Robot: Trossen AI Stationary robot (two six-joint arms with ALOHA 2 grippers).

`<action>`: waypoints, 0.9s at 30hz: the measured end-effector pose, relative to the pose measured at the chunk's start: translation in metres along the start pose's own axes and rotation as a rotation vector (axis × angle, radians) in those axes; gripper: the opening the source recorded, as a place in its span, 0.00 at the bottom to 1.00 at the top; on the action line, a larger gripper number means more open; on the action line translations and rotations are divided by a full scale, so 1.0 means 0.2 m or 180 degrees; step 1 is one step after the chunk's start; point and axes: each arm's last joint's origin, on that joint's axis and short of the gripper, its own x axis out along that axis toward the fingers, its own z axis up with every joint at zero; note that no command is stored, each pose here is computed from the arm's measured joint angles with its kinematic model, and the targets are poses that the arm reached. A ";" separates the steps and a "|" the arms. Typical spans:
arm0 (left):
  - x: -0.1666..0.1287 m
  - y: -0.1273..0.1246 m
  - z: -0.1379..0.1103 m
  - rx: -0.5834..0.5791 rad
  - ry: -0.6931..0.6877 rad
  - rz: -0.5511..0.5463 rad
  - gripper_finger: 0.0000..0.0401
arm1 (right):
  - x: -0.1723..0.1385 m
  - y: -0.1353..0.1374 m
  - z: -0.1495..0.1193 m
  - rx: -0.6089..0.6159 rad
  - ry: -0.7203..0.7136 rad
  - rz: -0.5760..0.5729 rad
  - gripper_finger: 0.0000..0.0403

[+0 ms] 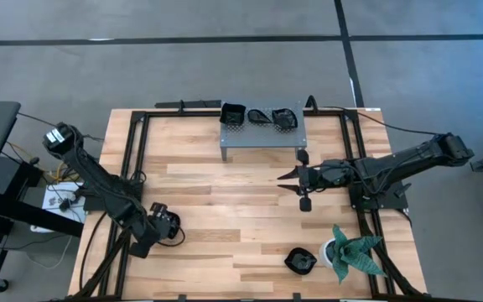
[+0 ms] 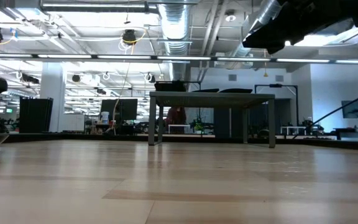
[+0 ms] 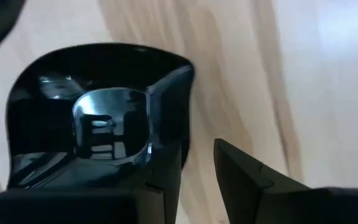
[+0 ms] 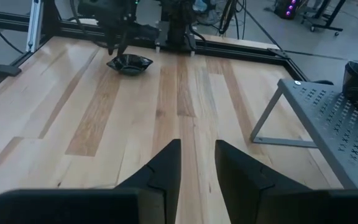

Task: Pick & Place Mini shaped plates
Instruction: Stack the leaf-shaped plate on top of the leaf-shaped plate on the shelf

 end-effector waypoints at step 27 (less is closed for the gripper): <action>-0.27 0.23 0.45 -0.0064 -0.1122 0.0919 0.02 | 0.01 -0.04 0.00 0.0071 0.0014 -0.0114 0.23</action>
